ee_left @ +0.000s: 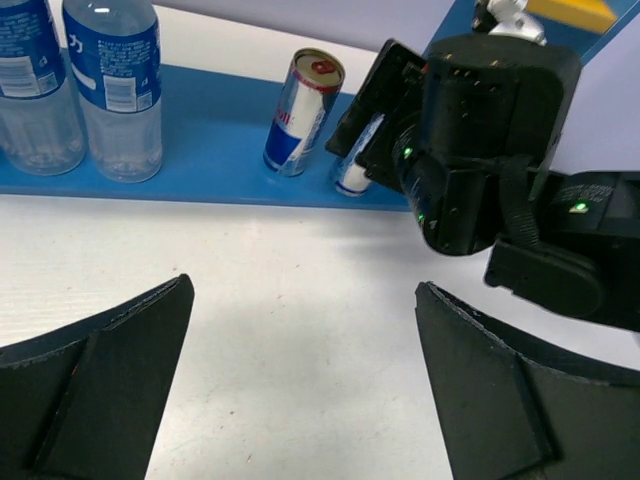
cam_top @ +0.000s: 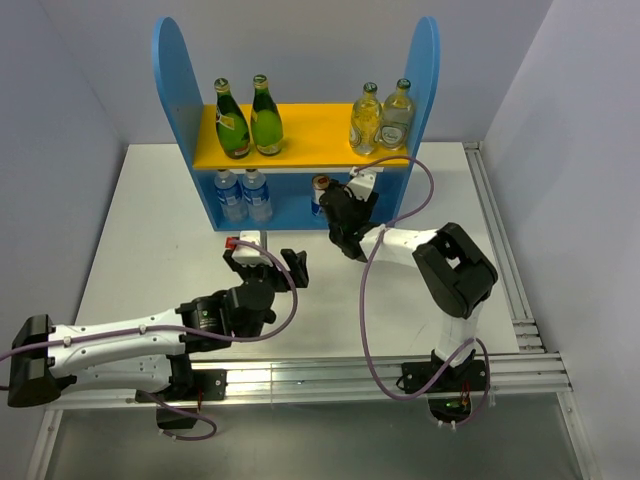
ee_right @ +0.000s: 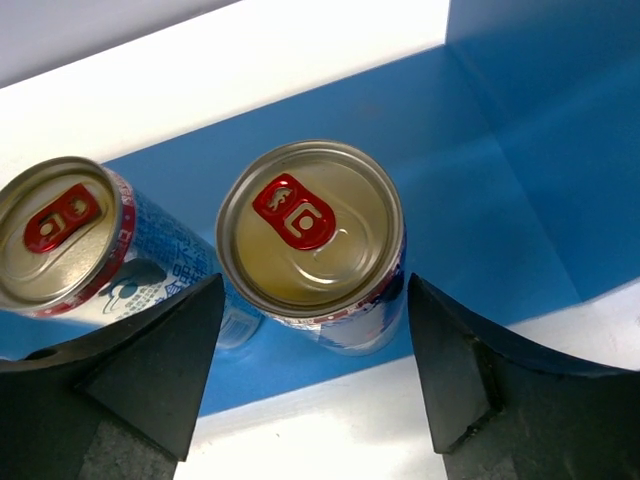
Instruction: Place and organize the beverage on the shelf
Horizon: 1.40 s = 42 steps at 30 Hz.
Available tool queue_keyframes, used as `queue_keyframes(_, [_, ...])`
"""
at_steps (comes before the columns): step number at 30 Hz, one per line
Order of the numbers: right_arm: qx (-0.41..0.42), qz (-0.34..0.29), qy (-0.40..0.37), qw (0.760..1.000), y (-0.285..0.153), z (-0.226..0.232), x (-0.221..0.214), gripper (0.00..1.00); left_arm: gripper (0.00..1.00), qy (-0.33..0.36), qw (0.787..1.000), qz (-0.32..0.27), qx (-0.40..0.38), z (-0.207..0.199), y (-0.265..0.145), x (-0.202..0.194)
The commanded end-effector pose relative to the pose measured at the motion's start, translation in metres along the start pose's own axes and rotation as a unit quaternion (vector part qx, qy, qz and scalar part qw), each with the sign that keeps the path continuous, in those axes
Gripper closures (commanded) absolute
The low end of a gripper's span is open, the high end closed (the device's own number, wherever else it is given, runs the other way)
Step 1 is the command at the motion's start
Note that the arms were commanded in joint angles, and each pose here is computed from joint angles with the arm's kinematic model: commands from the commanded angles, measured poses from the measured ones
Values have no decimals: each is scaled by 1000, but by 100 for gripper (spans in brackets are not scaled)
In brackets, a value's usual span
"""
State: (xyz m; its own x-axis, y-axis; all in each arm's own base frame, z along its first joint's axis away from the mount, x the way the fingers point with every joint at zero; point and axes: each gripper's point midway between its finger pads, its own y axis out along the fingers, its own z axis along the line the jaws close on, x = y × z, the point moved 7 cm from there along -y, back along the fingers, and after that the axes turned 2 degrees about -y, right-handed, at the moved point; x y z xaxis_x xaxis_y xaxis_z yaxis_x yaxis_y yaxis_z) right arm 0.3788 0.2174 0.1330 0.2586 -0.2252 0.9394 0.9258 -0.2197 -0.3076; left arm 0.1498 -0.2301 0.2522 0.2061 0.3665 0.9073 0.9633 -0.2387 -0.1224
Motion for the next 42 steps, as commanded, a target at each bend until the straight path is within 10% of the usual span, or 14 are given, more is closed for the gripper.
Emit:
queue_keyframes(1, [17,-42,30,999,-6,0,30,19,1,2,1000,-6,15,0,-4,4])
queue_keyframes(18, [36,9,2,999,-146,-30,47,8,1,41,996,38,76,13,-23,26])
queue_keyframes(26, [209,53,-23,976,-276,-73,138,0,1,18,995,75,70,23,-67,123])
queue_keyframes(42, [334,35,66,940,-319,-162,200,0,1,-43,998,32,-14,43,-96,179])
